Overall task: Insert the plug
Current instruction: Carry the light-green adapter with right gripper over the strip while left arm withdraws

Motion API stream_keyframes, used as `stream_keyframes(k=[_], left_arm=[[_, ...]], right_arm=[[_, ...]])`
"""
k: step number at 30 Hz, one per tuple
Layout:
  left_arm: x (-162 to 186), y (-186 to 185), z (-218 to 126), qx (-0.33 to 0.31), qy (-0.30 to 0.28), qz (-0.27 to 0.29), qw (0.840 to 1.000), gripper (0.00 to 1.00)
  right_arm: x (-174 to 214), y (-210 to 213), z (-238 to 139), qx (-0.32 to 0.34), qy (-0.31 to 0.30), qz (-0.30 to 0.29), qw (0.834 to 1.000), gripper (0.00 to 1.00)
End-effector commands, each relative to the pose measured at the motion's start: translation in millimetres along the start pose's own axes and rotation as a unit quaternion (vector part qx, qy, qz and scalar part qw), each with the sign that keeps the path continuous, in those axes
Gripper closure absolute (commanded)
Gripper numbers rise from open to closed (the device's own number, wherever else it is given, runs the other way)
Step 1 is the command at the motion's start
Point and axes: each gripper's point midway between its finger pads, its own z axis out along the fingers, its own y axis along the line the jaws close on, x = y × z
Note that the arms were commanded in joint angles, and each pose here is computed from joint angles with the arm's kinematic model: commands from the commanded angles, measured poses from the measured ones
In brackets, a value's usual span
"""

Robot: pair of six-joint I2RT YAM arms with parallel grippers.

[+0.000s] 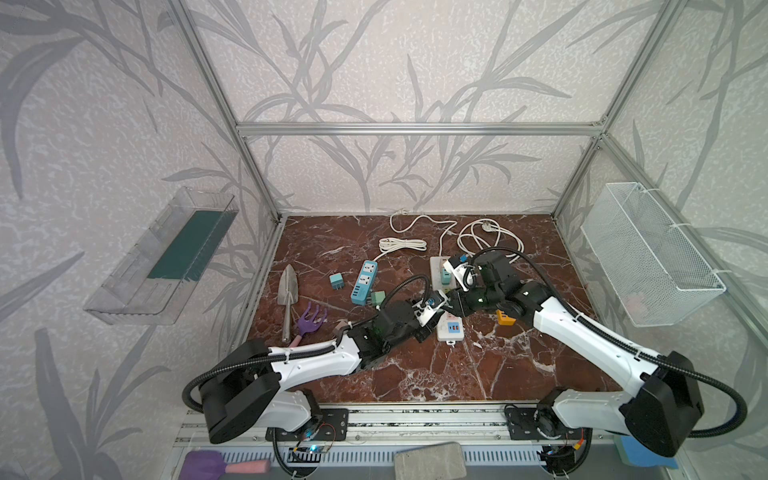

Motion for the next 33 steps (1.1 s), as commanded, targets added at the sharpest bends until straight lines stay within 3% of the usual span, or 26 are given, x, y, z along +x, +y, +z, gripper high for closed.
stream_keyframes(k=[1,5,9,14,22,33], left_arm=[[-43,19,-11,-0.043,-0.059,-0.007,0.997,0.37],[-53,49,-21,-0.125,-0.072,-0.02,0.989,0.26],[-56,89,-35,-0.245,-0.071,-0.039,0.966,0.18],[-41,120,-36,-0.339,0.003,-0.03,0.94,0.14],[-35,136,-40,-0.316,0.014,-0.14,0.938,0.14],[-39,133,-43,-0.291,0.014,-0.155,0.944,0.15]], right_arm=[[-22,-9,-12,0.05,-0.051,0.013,0.997,1.0],[-34,-41,-18,0.146,-0.073,0.024,0.986,1.0],[-41,-72,-18,0.235,-0.067,0.034,0.969,1.0],[-50,-94,-1,0.279,-0.065,0.048,0.957,1.0],[-48,-117,20,0.316,-0.049,0.055,0.946,1.0],[-41,-127,42,0.311,-0.05,0.1,0.944,1.0]])
